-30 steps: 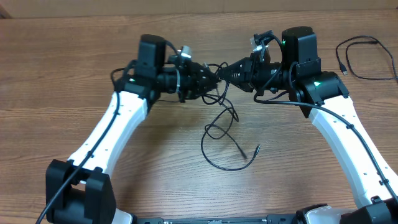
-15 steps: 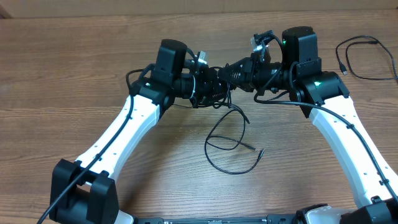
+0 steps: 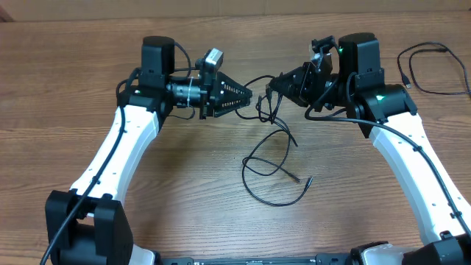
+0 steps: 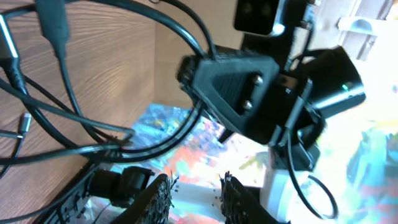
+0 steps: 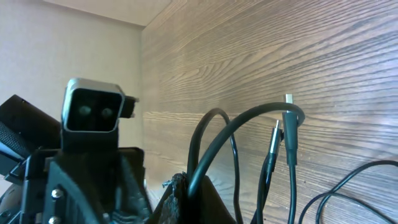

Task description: Untangle cables

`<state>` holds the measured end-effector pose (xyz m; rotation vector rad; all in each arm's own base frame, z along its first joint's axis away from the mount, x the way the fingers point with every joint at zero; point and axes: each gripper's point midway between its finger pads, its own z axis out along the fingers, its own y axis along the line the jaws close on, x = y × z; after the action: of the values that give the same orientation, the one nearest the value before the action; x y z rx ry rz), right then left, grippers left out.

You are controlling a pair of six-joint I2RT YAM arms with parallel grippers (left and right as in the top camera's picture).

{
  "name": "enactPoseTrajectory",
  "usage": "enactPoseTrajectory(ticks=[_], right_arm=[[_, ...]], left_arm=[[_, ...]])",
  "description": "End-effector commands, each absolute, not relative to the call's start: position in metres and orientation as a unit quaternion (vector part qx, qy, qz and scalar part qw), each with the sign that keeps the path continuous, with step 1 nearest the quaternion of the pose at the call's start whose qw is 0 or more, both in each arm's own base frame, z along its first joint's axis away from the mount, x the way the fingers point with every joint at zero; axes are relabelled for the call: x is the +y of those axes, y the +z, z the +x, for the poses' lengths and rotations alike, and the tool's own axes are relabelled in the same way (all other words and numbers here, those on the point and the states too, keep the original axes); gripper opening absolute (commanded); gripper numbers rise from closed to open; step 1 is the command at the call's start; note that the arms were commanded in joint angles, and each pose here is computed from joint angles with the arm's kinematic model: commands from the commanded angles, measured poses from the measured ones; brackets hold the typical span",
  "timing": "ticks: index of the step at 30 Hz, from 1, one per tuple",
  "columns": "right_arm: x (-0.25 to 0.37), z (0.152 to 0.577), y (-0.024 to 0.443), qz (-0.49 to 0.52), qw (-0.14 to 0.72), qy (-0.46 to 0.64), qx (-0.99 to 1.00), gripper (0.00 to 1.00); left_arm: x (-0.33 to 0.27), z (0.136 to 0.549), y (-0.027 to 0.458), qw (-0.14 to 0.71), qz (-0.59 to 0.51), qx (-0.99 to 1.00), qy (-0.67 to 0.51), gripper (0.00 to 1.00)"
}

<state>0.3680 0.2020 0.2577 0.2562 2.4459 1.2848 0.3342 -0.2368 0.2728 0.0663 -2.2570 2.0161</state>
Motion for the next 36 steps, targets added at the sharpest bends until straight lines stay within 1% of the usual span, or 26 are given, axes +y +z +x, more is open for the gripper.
enactPoseTrajectory(ticks=[1,4,8,11,14,16,26,27,29,30,31,32,33,36], right_arm=[[0.2,0.368,0.266,0.081,0.199,0.455,0.864,0.04],[0.201,0.37,0.27,0.086,0.201,0.461,0.86,0.04],[0.203,0.38,0.282,0.11,0.21,0.481,0.844,0.04],[0.205,0.388,0.294,0.144,0.209,0.506,0.825,0.04],[0.204,0.392,0.298,0.158,0.211,0.51,0.819,0.04],[0.202,0.395,0.299,0.175,0.214,0.51,0.815,0.04],[0.185,0.413,0.292,0.206,0.265,0.465,0.819,0.04],[0.182,0.415,0.292,0.206,0.275,0.456,0.821,0.04],[0.174,0.421,0.289,0.197,0.307,0.428,0.827,0.04],[0.173,0.422,0.289,0.198,0.309,0.425,0.827,0.04],[0.173,0.422,0.289,0.197,0.309,0.426,0.827,0.04],[0.173,0.421,0.289,0.197,0.309,0.426,0.827,0.04],[0.174,0.421,0.289,0.19,0.312,0.424,0.829,0.04],[0.178,0.419,0.289,0.158,0.323,0.415,0.836,0.04]], left_arm=[[-0.23,0.331,0.285,0.039,-0.018,-0.731,0.681,0.3],[-0.229,0.331,0.284,0.013,-0.046,-0.73,0.682,0.27],[-0.229,0.334,0.282,-0.001,-0.049,-0.734,0.677,0.24],[-0.228,0.343,0.27,-0.005,-0.008,-0.755,0.655,0.22],[-0.227,0.35,0.263,-0.005,0.027,-0.768,0.64,0.22],[-0.228,0.356,0.256,0.003,0.07,-0.779,0.623,0.22],[-0.247,0.354,0.245,0.063,0.165,-0.784,0.595,0.22],[-0.251,0.353,0.243,0.078,0.187,-0.783,0.589,0.25],[-0.259,0.35,0.241,0.106,0.22,-0.777,0.58,0.4],[-0.26,0.349,0.241,0.113,0.23,-0.776,0.577,0.45],[-0.262,0.35,0.239,0.116,0.241,-0.775,0.572,0.75],[-0.262,0.35,0.239,0.118,0.245,-0.775,0.571,0.95],[-0.263,0.349,0.238,0.123,0.254,-0.773,0.568,1.0],[-0.265,0.348,0.237,0.137,0.274,-0.768,0.563,1.0]])
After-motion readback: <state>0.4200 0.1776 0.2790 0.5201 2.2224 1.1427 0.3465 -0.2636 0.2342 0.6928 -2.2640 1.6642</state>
